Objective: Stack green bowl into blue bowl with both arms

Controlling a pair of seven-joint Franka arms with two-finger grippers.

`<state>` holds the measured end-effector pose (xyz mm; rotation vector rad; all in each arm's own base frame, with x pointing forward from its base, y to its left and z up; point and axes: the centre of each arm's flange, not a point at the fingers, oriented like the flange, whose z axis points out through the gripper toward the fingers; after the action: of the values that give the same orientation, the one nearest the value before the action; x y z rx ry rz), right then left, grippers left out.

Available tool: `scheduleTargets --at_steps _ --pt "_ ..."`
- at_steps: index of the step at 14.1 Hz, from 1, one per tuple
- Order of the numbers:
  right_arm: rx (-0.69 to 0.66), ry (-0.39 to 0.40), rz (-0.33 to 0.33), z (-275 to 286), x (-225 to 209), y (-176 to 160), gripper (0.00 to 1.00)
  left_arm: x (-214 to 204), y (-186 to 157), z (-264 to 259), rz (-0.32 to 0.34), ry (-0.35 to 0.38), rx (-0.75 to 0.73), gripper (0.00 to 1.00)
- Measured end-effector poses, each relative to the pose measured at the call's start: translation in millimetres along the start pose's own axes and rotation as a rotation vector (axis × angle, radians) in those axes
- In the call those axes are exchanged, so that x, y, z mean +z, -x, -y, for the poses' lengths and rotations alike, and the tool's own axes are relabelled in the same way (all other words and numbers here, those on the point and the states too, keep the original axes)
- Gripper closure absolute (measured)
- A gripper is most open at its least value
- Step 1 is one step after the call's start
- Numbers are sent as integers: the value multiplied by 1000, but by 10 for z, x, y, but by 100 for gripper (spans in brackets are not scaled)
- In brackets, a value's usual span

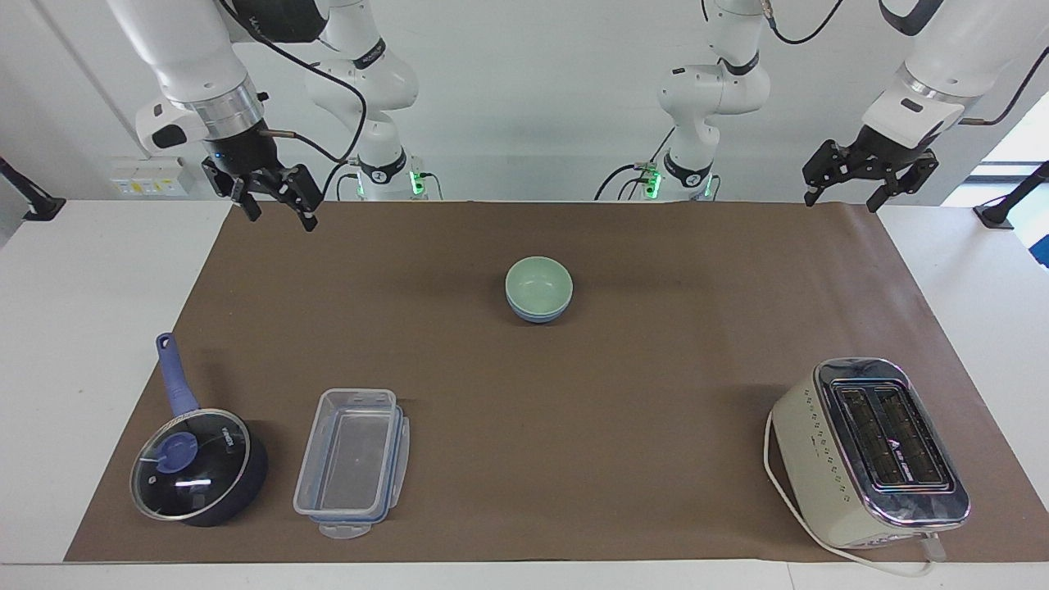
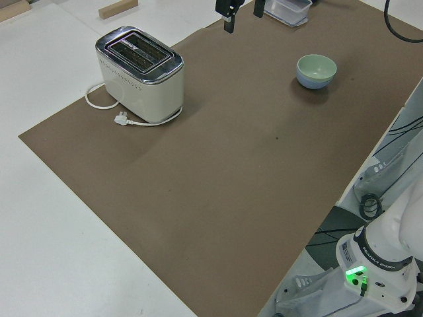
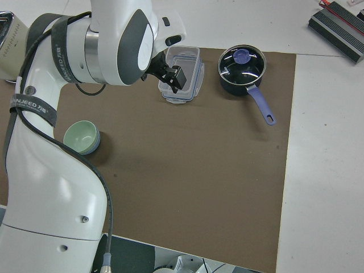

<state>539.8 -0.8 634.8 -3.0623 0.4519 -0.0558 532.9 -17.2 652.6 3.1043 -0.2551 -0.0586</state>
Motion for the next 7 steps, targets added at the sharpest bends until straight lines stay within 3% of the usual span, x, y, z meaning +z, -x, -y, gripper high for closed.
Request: scheduleTargets --at_steps 4,7 --pt "-48 -6 -24 -155 -142 24 0 0 0 2 0 0 0 0" --pt "-63 2 -4 -170 -134 51 0 -1 0 2 0 0 0 0"
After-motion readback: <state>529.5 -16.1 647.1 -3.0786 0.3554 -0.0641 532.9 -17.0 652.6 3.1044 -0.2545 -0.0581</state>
